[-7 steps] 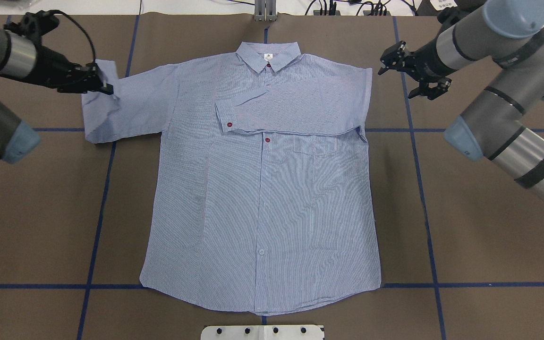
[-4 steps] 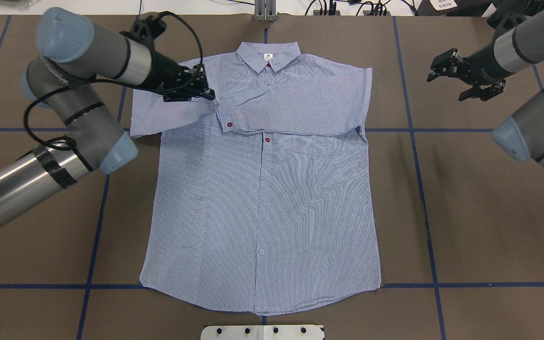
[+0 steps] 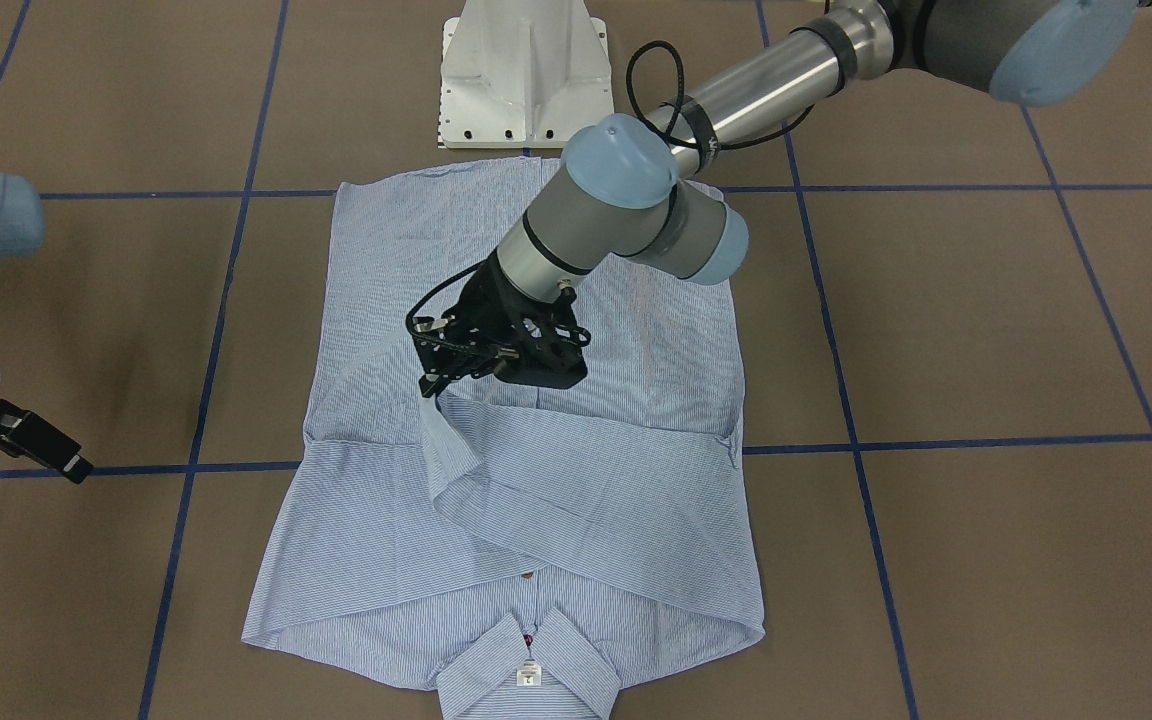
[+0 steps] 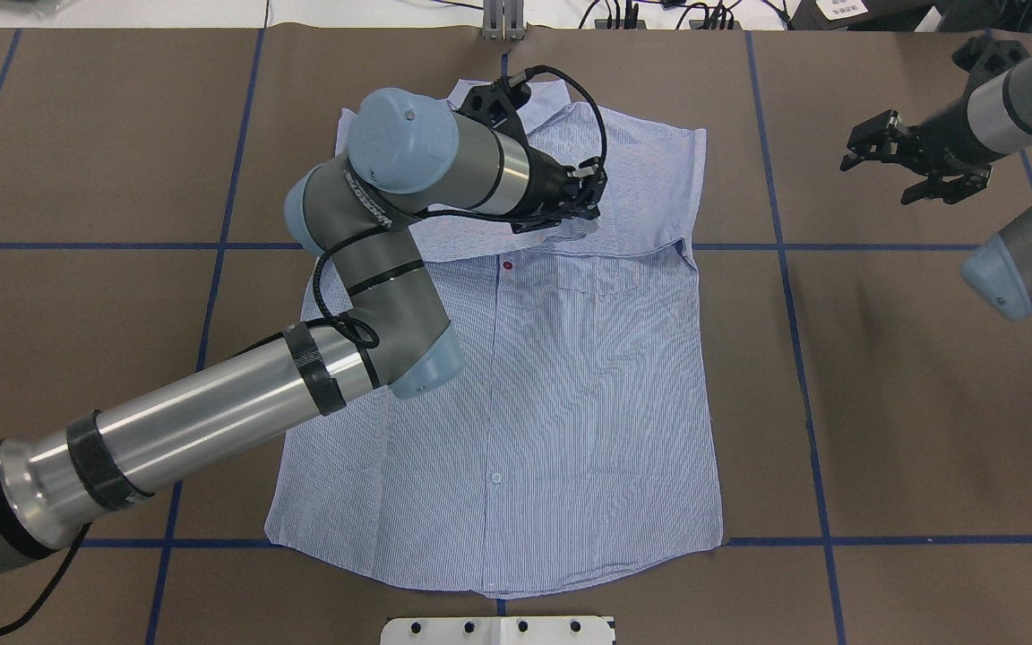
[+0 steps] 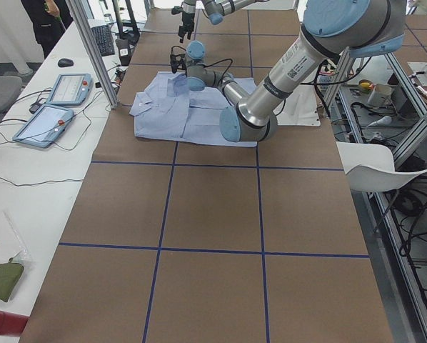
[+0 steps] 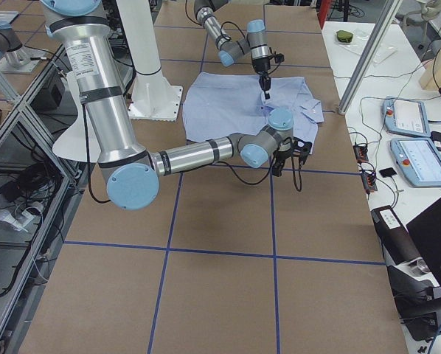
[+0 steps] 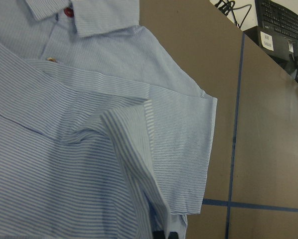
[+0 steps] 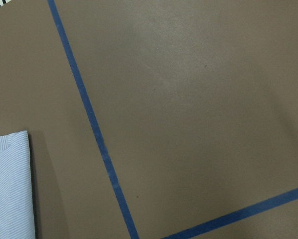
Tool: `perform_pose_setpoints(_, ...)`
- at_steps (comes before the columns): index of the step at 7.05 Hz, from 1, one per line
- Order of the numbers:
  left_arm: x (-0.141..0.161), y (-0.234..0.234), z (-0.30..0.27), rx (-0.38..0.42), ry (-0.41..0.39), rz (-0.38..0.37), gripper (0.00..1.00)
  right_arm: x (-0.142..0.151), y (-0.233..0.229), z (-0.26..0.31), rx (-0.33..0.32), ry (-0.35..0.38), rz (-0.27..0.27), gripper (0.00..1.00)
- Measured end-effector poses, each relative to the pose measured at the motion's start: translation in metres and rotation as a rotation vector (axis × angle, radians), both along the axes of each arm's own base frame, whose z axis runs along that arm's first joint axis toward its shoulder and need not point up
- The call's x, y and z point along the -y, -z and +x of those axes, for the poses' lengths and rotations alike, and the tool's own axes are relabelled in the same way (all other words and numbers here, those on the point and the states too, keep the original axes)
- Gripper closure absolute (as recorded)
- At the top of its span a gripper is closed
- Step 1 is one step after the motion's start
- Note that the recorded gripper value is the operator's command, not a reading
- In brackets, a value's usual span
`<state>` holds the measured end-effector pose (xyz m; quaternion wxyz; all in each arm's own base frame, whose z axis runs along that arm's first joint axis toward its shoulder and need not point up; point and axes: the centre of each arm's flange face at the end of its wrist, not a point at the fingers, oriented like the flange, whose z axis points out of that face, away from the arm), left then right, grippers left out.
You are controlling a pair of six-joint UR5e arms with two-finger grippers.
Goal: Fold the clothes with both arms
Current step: 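Fold the sleeve with the left gripper toward the collar while the right arm withdraws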
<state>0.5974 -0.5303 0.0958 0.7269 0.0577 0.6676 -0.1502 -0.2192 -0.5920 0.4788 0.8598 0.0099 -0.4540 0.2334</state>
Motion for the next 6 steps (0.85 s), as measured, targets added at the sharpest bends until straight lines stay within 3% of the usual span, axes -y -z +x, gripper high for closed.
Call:
perform_pose_setpoints(1, -0.010, 0.014, 0.019, -0.006, 0.008, -0.011, 0.57, -0.001, -0.002, 0.001, -0.002, 0.000, -0.001, 0.01)
perform_pose_setpoints(2, -0.016, 0.021, 0.032, -0.005, 0.013, -0.018, 0.54, -0.002, -0.004, 0.001, -0.004, 0.000, -0.003, 0.01)
perform_pose_setpoints(4, -0.024, 0.020, 0.047, 0.004, 0.031, -0.023, 0.15, -0.002, -0.006, 0.001, -0.008, 0.000, -0.005, 0.00)
perform_pose_setpoints(6, -0.026, 0.022, 0.049, 0.002, 0.041, -0.023, 0.01, -0.002, 0.000, -0.002, 0.000, -0.005, -0.005, 0.00)
